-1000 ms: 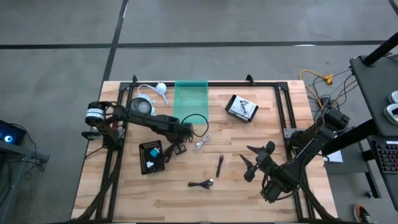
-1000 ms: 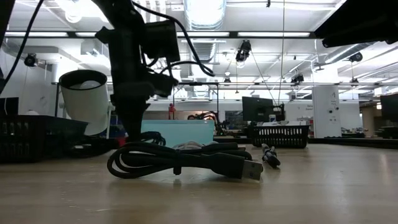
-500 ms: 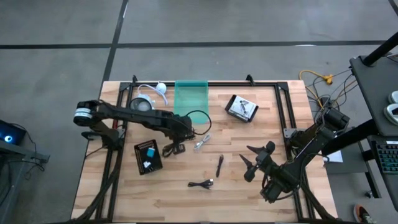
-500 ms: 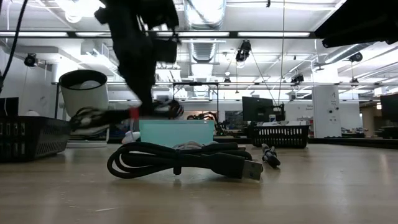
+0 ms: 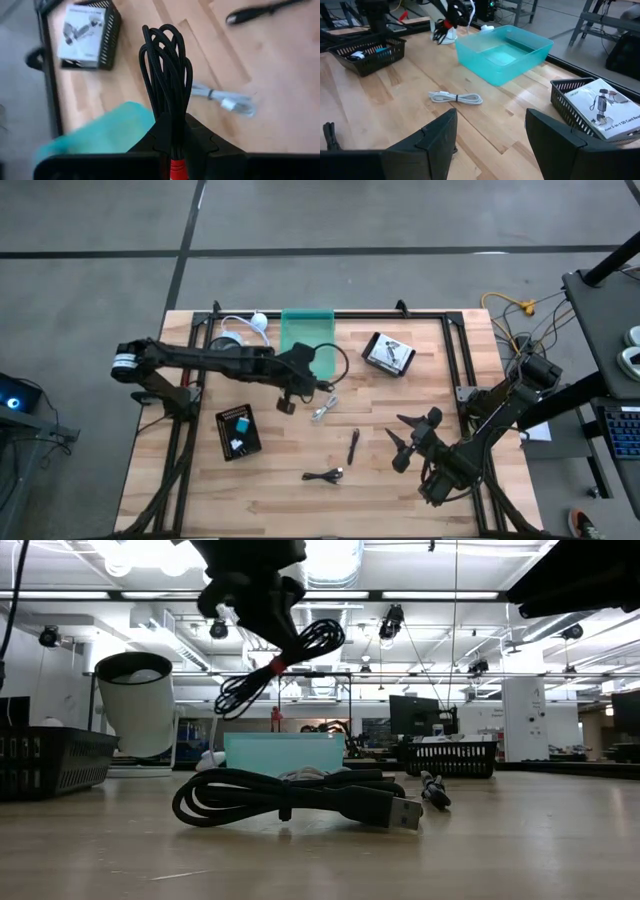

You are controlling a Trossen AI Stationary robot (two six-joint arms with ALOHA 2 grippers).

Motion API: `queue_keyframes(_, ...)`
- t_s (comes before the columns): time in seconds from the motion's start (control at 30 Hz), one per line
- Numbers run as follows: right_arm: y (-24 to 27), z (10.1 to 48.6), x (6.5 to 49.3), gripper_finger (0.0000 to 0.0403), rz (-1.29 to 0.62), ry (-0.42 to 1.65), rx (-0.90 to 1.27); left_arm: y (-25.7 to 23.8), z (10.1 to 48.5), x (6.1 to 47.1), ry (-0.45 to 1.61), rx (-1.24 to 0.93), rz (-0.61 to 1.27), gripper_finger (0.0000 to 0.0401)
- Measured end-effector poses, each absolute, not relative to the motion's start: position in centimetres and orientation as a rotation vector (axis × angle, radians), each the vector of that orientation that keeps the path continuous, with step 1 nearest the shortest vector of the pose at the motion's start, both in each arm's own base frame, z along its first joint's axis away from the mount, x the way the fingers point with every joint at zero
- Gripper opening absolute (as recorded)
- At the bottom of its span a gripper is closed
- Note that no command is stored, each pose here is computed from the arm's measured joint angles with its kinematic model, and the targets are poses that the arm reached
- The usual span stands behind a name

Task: Pick and place items into bin
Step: Put the top left black charger cable into the green bin

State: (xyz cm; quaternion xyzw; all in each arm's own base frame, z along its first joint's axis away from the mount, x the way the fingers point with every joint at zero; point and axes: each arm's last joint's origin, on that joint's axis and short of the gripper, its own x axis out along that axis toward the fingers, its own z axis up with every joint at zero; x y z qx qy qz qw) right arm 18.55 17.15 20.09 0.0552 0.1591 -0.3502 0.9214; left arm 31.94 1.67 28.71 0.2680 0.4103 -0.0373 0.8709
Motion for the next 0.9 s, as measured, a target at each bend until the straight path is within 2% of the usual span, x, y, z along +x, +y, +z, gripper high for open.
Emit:
queue_keyframes(0.13, 17.2, 20.1, 18.5, 0.0219, -0.719, 0.328, 0.114, 2.4, 28.7, 32.2, 0.84, 0.705, -0.117, 0.0007)
queue_keyframes(0.3, 17.2, 20.1, 18.5, 0.0219, -0.719, 0.329, 0.114, 3.9, 29.1, 32.7, 0.792, 0.779, -0.089, 0.0006)
queue_keyframes(0.43, 17.2, 20.1, 18.5, 0.0219, -0.719, 0.328, 0.114, 5.9, 29.3, 33.1, 0.739, 0.765, -0.04, 0.0006)
queue_keyframes(0.8, 17.2, 20.1, 18.6, 0.0219, -0.717, 0.325, 0.125, 11.6, 25.7, 33.5, 0.892, 0.669, 0.045, 0.0006)
queue_keyframes(0.9, 17.2, 20.1, 18.6, 0.0219, -0.717, 0.326, 0.124, 12.5, 24.5, 34.0, 0.916, 0.65, 0.063, 0.0021)
